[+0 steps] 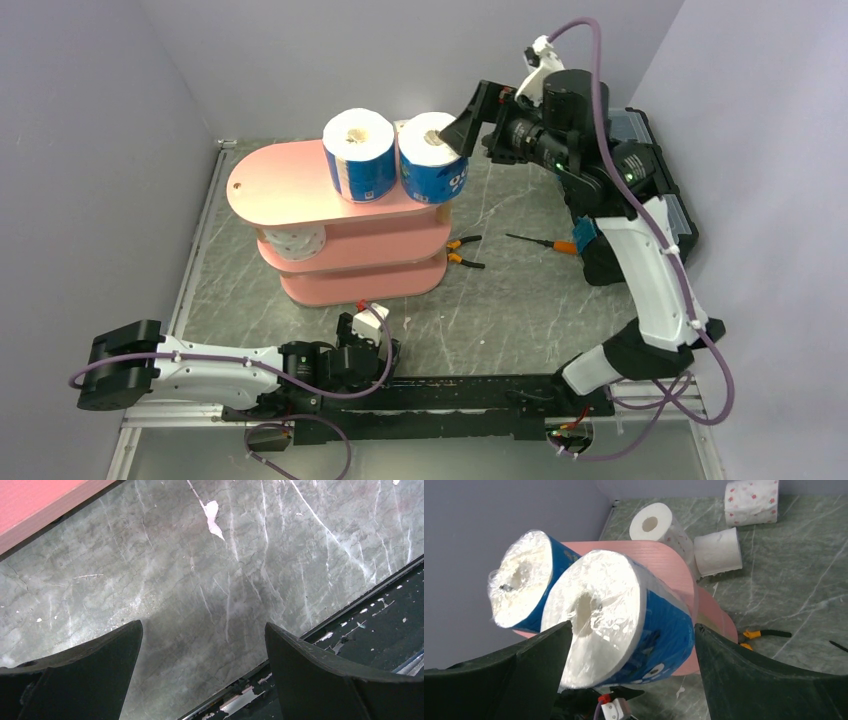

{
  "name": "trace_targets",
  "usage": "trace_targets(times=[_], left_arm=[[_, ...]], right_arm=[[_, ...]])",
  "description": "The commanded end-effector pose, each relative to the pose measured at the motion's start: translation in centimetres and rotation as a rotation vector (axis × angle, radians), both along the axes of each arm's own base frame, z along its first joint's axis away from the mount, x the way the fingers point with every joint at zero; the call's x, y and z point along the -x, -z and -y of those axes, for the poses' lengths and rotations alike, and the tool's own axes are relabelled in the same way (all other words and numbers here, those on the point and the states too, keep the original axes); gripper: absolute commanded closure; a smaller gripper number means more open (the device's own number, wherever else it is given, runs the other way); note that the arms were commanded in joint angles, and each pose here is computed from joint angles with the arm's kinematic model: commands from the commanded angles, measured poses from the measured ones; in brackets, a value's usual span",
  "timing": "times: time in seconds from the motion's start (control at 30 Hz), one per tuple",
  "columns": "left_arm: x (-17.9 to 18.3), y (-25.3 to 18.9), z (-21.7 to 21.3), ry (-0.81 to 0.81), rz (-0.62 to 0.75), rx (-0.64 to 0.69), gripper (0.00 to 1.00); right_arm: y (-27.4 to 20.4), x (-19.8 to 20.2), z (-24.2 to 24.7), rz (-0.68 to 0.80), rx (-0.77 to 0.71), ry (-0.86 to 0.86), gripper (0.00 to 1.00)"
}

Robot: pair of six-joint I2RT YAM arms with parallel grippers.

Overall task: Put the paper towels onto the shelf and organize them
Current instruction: Place the paper towel on the shelf.

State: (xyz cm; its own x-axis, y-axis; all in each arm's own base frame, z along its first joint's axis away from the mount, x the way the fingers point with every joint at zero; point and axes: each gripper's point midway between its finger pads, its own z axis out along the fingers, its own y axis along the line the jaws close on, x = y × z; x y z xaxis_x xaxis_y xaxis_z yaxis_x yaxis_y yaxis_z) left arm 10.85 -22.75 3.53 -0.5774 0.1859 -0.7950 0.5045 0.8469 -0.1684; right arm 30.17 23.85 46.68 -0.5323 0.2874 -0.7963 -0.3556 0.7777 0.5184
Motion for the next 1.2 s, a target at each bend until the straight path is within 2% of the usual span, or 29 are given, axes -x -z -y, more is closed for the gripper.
trace_targets(times=[0.0, 0.13, 0.33, 0.4, 0.7, 1.17], left_arm=[[-0.1, -1.5, 1.3, 0.007, 0.012, 0.053, 0.01], [-0.1, -1.6, 1.3, 0.007, 0.014, 0.051, 0.01], [-0.2, -2.0, 1.2, 0.008, 0.027, 0.064, 0.01], [-0.2, -2.1, 1.2, 0.010, 0.030, 0.074, 0.01], [-0.3, -2.0, 1.3, 0.007, 0.032, 0.059, 0.01], [-0.4, -1.6, 0.7, -0.009, 0.034, 0.039, 0.01]], right_arm=[[-4.5, 1.7, 2.1, 0.178, -0.085, 0.023, 0.05], [-5.1, 3.9, 2.4, 0.343, -0.131, -0.054, 0.06], [-1.7, 7.7, 4.4, 0.636, -0.094, -0.115, 0.08], [-1.1, 8.5, 4.5, 0.688, -0.084, -0.145, 0.08], [0.1, 6.8, 2.2, 0.728, -0.076, -0.208, 0.16], [1.2, 3.4, -0.3, 0.718, -0.010, -0.240, 0.16]])
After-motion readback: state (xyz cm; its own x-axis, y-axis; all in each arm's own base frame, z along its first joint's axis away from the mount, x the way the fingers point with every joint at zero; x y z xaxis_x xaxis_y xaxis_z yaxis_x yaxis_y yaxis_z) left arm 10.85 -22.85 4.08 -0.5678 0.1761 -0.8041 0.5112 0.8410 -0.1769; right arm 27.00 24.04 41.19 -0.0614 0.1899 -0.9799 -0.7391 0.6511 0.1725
